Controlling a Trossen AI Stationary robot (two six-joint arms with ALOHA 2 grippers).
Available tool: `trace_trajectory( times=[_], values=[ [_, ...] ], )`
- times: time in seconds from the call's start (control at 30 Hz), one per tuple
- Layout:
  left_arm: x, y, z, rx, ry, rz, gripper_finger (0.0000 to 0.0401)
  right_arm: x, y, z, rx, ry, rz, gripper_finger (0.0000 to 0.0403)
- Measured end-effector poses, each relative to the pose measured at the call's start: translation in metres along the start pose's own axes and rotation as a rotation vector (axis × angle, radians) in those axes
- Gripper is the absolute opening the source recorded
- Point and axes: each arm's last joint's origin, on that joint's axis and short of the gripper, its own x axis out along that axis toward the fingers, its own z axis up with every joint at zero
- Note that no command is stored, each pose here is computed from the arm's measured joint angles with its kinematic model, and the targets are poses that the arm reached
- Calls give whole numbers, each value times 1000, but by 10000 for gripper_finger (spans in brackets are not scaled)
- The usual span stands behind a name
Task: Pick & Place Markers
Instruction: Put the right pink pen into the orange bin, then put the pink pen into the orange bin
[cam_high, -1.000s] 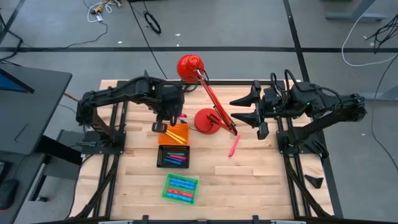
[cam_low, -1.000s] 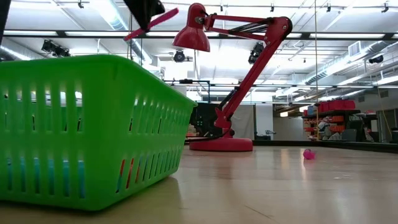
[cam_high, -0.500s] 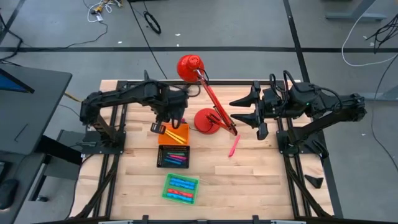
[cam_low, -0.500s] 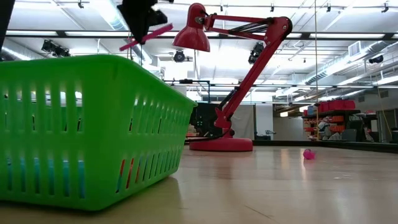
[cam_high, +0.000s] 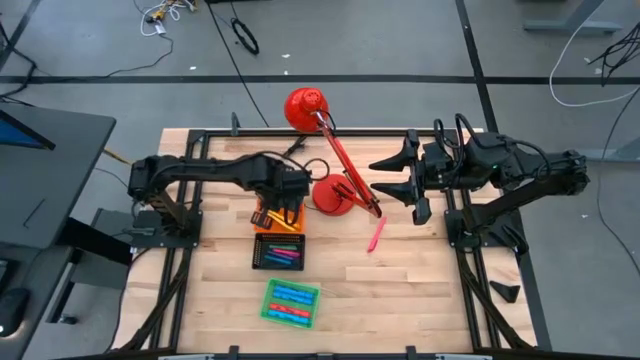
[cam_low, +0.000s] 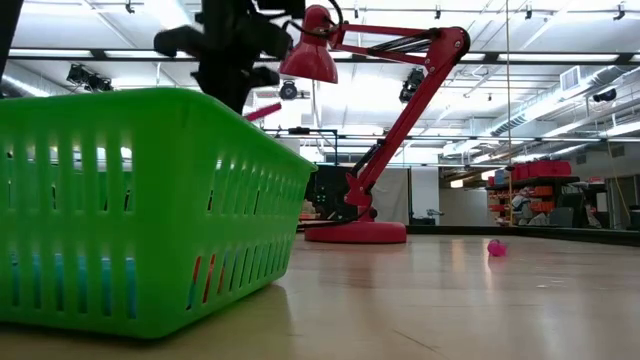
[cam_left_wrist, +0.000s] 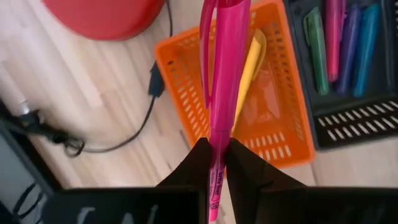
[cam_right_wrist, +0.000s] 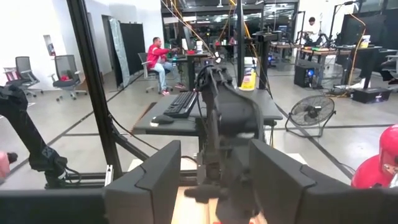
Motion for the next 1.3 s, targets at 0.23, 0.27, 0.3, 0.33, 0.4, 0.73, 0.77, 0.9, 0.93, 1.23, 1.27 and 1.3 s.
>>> trace_trajectory(
  times=[0.23, 0.27, 0.3, 0.33, 0.4, 0.73, 0.77, 0.9, 0.93, 1.23, 1.27, 1.3],
  values=[
    [39, -9, -3, -7, -6, -19, 32, 0, -2, -1, -13, 7, -38, 190],
    [44, -11, -4, -8, -7, -20, 32, 0, -2, -1, -13, 7, -39, 190],
    [50, -12, -5, -8, -8, -20, 32, 0, -2, -1, -13, 6, -39, 190],
    [56, -14, -7, -9, -7, -26, 32, 0, -2, -1, -13, 6, -39, 190],
    [65, -18, -9, -20, -11, -40, 32, 0, -2, -1, -13, 7, -40, 190],
    [107, -25, -25, -46, -31, -39, 32, 0, -2, -1, 4, 4, -38, 190],
    [108, -24, -27, -50, -27, -41, 32, 0, -2, -1, 6, 4, -38, 190],
    [110, -23, -30, -58, -14, -46, 50, 0, -2, -1, 6, 4, -37, 190],
    [110, -23, -30, -56, -14, -46, 62, 0, -2, -1, 6, 3, -37, 190],
    [108, -31, -25, -38, -18, -51, 139, 0, -2, -1, 5, 5, -37, 190],
    [107, -30, -25, -46, -15, -52, 144, 0, -2, -1, 5, 7, -37, 190],
    [105, -29, -24, -62, -17, -50, 149, 0, -2, -1, 4, 11, -37, 190]
  ],
)
